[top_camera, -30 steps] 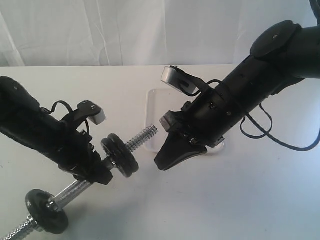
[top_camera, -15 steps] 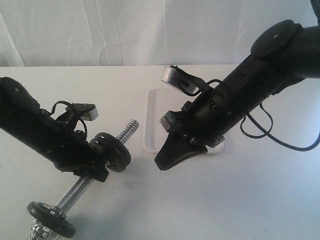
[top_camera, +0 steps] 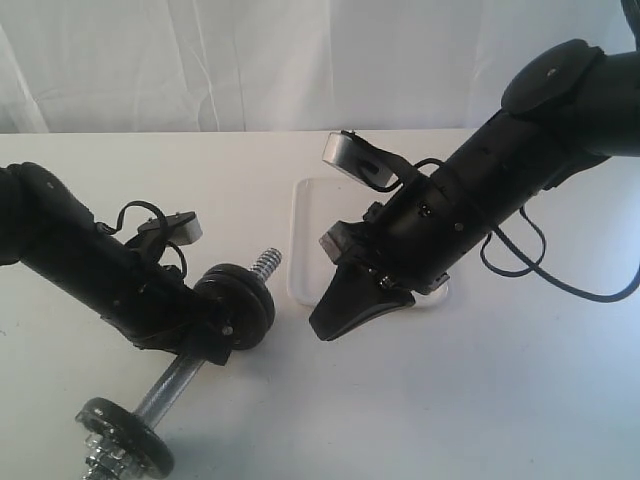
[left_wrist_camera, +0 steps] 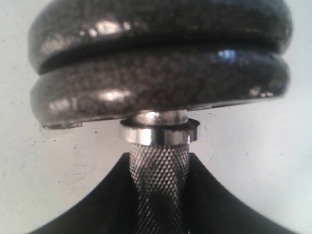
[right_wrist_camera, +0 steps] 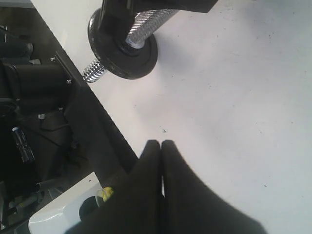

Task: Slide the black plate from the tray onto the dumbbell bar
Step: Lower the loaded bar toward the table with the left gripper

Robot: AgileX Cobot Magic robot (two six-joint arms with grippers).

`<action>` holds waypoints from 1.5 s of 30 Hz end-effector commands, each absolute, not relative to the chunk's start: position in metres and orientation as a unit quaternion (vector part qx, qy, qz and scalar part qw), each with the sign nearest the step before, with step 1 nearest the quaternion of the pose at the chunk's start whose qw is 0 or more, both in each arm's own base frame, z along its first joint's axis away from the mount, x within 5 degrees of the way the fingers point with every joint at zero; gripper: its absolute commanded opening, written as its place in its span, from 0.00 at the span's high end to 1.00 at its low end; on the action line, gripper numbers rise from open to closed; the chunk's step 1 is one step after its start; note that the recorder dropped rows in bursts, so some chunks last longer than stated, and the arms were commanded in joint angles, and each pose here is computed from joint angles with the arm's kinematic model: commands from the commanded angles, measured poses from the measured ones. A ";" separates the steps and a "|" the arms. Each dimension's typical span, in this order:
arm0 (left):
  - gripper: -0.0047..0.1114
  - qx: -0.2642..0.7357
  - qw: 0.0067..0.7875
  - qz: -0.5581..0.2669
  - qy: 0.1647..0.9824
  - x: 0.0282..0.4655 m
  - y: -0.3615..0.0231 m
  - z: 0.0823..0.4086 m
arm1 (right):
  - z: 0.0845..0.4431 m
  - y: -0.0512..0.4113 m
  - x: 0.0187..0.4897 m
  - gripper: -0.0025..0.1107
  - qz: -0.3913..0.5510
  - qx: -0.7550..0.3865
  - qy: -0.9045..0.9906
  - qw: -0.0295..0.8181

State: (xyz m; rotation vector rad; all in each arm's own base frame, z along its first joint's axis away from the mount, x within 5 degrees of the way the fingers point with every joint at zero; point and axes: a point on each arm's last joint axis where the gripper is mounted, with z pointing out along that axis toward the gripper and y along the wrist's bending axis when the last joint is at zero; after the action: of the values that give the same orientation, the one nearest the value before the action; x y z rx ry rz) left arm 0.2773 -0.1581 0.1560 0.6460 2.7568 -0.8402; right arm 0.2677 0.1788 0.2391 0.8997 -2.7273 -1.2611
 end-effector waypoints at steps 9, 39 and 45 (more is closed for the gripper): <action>0.96 0.212 0.082 -0.298 0.927 0.275 -0.160 0.158 | 0.245 0.178 0.268 0.98 -0.405 0.289 -0.867 -0.004; 0.61 0.266 0.045 -0.265 0.926 0.268 -0.154 0.154 | 0.245 0.178 0.268 0.98 -0.405 0.289 -0.867 -0.004; 0.91 0.268 0.041 -0.252 0.929 0.268 -0.151 0.152 | 0.245 0.178 0.268 0.98 -0.405 0.289 -0.867 -0.004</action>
State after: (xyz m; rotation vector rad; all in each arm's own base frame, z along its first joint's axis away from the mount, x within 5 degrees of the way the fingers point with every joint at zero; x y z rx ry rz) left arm 0.2703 -0.1521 0.1523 0.7916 2.8278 -0.7696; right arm 0.2677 0.1788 0.2391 0.8997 -2.7273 -1.2611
